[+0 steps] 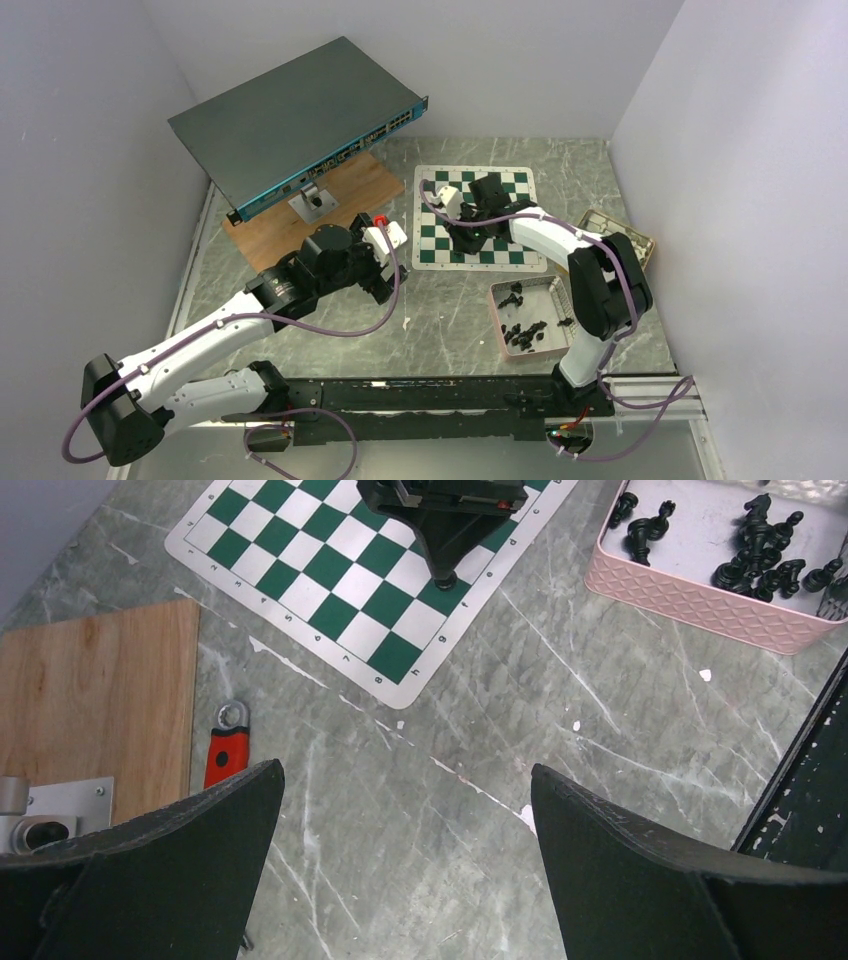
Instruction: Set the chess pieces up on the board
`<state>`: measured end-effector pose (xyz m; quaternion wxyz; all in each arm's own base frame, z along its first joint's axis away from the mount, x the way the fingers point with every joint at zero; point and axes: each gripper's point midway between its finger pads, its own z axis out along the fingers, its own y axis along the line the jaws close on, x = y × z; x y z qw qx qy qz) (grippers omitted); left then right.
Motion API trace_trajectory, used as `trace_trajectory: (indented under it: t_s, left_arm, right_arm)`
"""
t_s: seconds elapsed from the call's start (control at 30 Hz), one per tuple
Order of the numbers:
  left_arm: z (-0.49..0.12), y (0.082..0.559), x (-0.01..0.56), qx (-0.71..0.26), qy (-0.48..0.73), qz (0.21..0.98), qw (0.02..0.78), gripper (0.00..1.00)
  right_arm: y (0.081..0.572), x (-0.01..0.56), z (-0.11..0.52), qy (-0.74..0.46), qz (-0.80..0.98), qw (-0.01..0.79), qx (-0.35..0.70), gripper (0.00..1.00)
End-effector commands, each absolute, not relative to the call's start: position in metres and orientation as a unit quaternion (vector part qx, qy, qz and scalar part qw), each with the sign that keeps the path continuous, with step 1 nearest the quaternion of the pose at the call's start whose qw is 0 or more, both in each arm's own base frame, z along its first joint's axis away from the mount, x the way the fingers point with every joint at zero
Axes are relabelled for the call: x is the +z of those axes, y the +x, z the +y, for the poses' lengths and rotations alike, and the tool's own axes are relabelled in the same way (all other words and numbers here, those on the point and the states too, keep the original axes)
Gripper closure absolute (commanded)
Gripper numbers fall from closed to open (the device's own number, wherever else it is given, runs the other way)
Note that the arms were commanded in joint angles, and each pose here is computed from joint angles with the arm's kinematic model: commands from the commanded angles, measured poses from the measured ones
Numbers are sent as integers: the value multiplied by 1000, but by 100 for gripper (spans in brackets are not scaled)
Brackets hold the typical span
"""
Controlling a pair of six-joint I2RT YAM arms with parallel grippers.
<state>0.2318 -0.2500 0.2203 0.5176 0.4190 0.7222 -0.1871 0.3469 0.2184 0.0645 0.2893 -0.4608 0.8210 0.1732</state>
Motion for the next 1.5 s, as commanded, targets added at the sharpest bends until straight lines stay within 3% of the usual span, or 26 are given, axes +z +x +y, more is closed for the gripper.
trace_trajectory:
  t_s: [0.0, 1.17, 1.27, 1.47]
  left_arm:
    - [-254, 237, 232, -186, 418, 710, 535, 1]
    - [-256, 236, 232, -189, 422, 709, 532, 1]
    - [-256, 236, 232, -189, 423, 709, 532, 1]
    - [-256, 236, 232, -190, 422, 710, 531, 1]
  right_arm:
    - [355, 61, 228, -452, 820, 302, 182, 100]
    - [359, 37, 222, -438, 838, 278, 166, 100]
    - [358, 35, 222, -437, 840, 273, 168, 96]
    - [359, 44, 226, -425, 843, 273, 184, 72]
